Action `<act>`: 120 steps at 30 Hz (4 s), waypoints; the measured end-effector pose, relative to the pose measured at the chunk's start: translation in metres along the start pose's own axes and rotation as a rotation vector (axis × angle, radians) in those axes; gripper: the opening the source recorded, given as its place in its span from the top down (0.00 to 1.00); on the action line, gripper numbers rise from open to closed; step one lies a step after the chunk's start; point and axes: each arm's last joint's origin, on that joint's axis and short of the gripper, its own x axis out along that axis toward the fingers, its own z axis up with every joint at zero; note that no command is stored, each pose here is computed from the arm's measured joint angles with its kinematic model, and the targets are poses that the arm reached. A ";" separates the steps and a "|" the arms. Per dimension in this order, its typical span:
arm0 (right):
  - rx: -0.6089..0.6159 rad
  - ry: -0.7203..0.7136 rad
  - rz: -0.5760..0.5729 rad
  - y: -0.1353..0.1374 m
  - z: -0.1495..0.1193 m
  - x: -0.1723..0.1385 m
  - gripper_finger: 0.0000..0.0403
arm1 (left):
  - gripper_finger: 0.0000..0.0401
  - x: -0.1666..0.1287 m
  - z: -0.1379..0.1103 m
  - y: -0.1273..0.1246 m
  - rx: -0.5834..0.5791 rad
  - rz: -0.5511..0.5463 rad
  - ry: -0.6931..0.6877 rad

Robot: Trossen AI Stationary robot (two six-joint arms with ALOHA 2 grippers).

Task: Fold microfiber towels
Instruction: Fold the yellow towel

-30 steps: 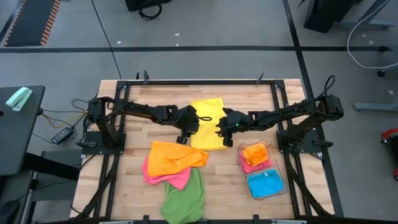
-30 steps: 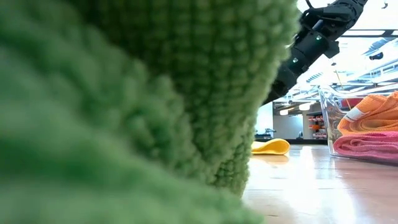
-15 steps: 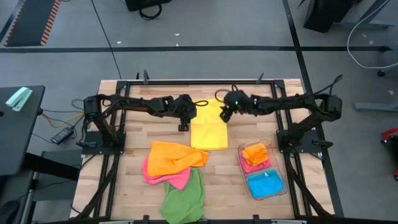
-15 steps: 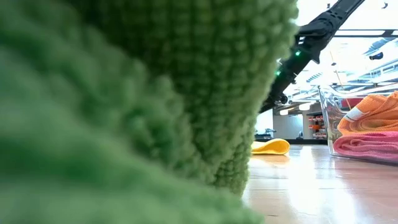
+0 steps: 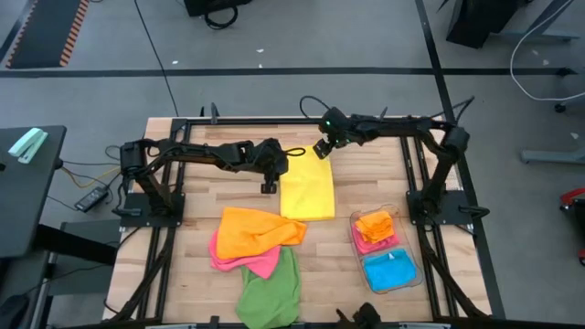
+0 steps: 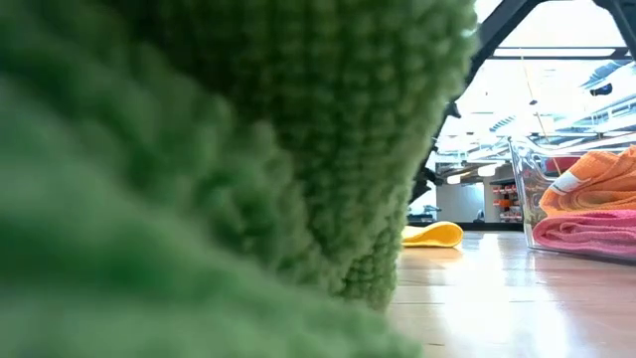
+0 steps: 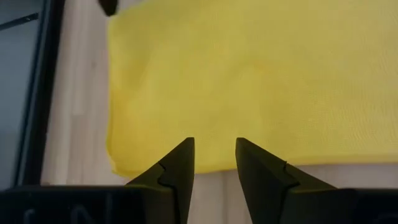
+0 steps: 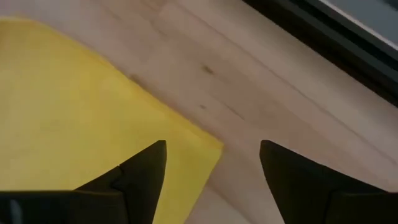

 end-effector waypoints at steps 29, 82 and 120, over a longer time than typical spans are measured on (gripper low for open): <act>-0.003 0.130 0.095 0.003 0.004 0.032 0.84 | 0.76 0.001 -0.012 0.006 -0.076 -0.021 0.084; -0.441 0.113 0.202 0.059 -0.014 0.015 0.97 | 0.53 0.065 -0.064 0.059 -0.418 0.110 -0.064; -0.775 0.101 -0.077 0.123 0.002 -0.042 0.97 | 0.43 0.047 -0.056 0.060 -0.310 0.047 -0.075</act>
